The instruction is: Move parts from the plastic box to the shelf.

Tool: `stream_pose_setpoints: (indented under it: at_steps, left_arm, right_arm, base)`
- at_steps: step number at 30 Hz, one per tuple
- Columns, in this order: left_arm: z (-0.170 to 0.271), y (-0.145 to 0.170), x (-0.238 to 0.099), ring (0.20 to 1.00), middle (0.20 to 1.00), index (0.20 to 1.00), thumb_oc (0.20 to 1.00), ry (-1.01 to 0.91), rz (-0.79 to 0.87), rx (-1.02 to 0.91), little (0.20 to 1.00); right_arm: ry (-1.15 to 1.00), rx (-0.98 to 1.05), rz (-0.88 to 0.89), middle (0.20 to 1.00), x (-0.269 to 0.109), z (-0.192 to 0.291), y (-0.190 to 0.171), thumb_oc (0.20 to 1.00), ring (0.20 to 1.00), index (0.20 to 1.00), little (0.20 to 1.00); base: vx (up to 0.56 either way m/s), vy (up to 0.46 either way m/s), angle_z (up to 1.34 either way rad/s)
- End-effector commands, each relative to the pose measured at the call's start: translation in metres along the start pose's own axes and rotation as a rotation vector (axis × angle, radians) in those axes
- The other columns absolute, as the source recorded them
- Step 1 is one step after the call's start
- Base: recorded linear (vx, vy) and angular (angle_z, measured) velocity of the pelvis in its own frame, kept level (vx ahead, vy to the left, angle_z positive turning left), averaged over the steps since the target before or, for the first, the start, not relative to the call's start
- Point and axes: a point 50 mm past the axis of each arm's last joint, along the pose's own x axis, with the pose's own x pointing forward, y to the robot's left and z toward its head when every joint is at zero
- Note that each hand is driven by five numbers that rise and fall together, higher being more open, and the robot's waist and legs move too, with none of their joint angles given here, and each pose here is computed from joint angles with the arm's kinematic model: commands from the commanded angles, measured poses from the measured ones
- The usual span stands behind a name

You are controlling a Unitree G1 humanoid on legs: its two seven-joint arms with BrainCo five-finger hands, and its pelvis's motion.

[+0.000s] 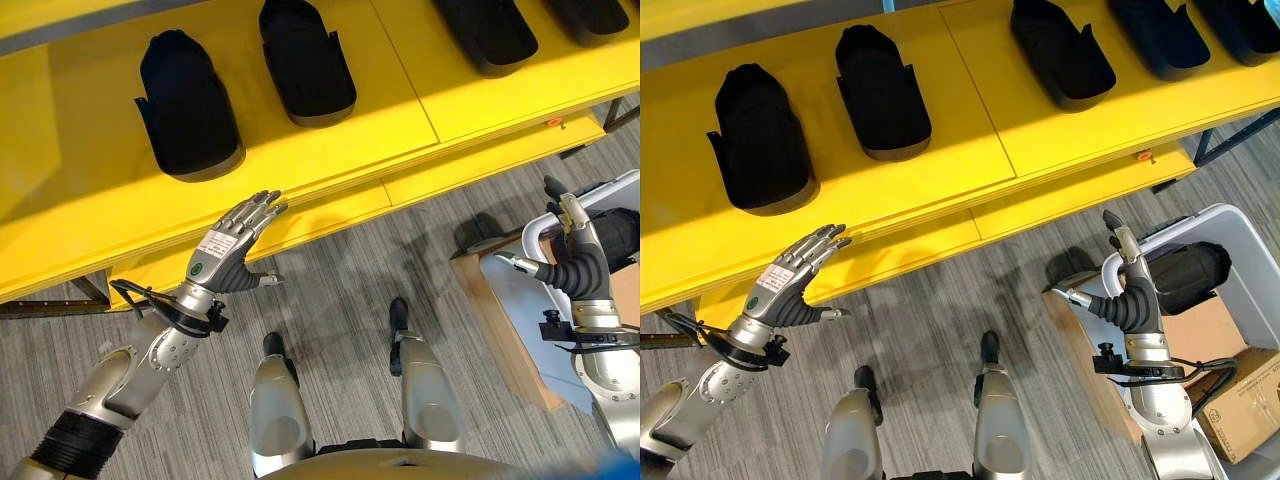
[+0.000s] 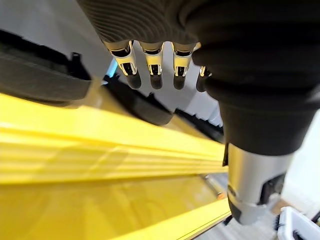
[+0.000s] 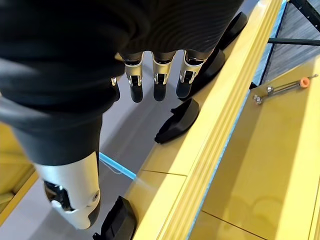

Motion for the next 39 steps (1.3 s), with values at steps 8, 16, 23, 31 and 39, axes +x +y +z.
stream_pose_setpoints:
  at_steps: [8,16,23,31,39]
  left_arm:
    - [-0.019,-0.011,0.004,1.0,1.0,1.0,1.0,0.1,0.008,0.019,1.0]
    - [-0.04,-0.014,0.003,1.0,1.0,1.0,1.0,0.235,0.076,-0.006,1.0]
    - [-0.061,-0.022,0.002,1.0,1.0,1.0,1.0,0.36,0.094,0.017,1.0]
    - [-0.072,-0.024,0.006,1.0,1.0,1.0,1.0,0.419,0.116,0.017,1.0]
    - [-0.081,-0.028,0.012,1.0,1.0,1.0,1.0,0.485,0.15,-0.022,1.0]
  right_arm:
    - [-0.106,0.019,-0.07,1.0,0.008,0.017,-0.004,1.0,1.0,1.0,1.0]
    - [-0.098,0.033,-0.084,1.0,0.009,0.015,-0.004,1.0,1.0,1.0,1.0]
    - [-0.091,0.029,-0.083,1.0,0.01,0.013,-0.003,1.0,1.0,1.0,1.0]
    - [-0.088,0.034,-0.077,1.0,0.01,0.012,-0.003,1.0,1.0,1.0,1.0]
    - [-0.089,0.041,-0.066,1.0,0.009,0.012,-0.001,1.0,1.0,1.0,1.0]
  base:
    - [0.0,0.006,-0.03]
    - [0.01,0.006,-0.01]
    - [0.01,0.009,-0.01]
    - [0.01,0.005,-0.01]
    - [0.0,0.007,-0.02]
